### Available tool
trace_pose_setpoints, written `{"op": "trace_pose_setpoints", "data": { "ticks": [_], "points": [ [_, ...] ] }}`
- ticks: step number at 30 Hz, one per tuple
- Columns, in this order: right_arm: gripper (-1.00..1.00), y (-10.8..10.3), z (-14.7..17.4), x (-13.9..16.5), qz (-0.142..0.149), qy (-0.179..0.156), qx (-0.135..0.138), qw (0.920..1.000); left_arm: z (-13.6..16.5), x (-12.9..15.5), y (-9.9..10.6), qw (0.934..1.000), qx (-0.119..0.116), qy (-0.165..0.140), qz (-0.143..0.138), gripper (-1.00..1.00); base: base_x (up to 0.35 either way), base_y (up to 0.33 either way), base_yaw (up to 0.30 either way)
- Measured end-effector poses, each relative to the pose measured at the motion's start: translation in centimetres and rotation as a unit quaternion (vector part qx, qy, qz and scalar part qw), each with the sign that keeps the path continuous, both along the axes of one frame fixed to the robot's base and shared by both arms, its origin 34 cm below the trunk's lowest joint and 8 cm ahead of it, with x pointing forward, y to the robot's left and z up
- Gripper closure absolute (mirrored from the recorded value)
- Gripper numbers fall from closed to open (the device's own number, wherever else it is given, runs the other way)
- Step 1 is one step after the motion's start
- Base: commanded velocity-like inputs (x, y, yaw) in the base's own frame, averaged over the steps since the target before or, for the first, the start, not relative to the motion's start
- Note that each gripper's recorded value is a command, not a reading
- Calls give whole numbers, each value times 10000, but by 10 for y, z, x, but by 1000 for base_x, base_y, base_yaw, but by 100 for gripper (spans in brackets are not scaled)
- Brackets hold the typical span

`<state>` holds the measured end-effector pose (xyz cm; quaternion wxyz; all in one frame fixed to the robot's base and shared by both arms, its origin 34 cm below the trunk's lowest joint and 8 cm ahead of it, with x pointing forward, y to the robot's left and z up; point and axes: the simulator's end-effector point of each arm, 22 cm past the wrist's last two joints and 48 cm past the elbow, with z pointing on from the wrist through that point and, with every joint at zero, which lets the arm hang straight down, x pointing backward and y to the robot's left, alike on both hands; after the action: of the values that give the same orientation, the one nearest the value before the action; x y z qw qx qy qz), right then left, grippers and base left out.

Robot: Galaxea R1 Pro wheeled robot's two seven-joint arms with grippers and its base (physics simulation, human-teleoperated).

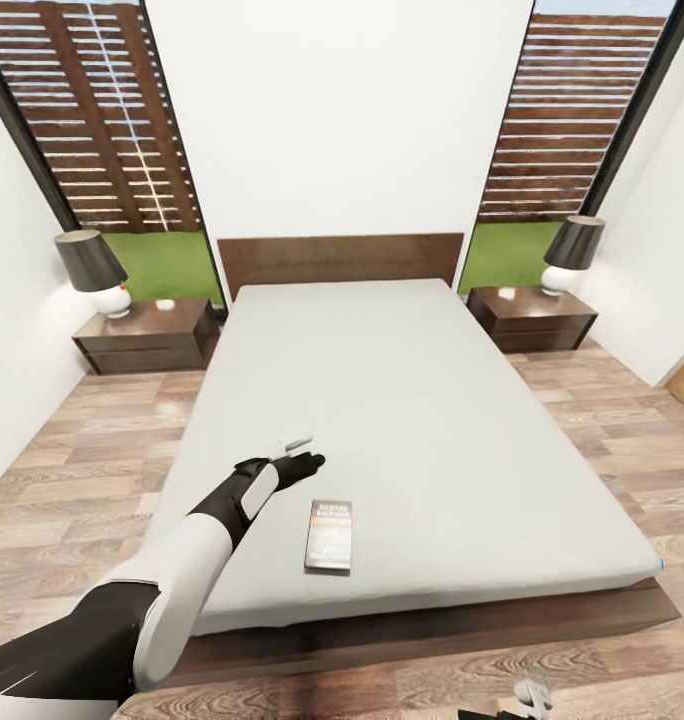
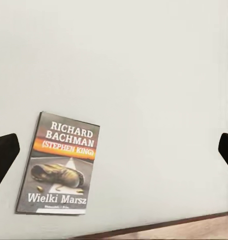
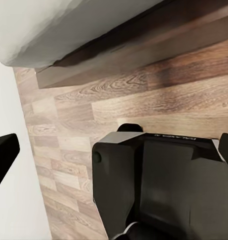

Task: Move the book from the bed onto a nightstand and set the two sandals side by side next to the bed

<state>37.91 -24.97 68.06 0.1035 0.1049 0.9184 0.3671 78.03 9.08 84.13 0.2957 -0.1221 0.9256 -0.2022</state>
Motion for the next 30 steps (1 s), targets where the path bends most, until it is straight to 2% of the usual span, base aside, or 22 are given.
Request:
{"op": "trace_pose_setpoints", "data": {
  "ticks": [4,8,23,27,30],
  "points": [
    [-100,0,-2,-2,0,31,1,10000,8,0,-22,9984,-454,-165,-302,-100,0,0,0],
    [-100,0,-3,-4,0,63,1,10000,7,0,-28,9975,-569,-186,-382,-100,0,0,0],
    [-100,0,-9,-12,0,180,0,9998,-9,-4,-28,9976,-572,-85,-371,-100,0,0,0],
    [-100,0,-11,-14,0,212,0,9998,-16,-6,-23,9984,-467,-9,-305,-100,0,0,0],
    [-100,0,-12,-15,0,235,2,9997,-25,-7,-12,9995,-246,111,-163,-100,0,0,0]
  ]
}}
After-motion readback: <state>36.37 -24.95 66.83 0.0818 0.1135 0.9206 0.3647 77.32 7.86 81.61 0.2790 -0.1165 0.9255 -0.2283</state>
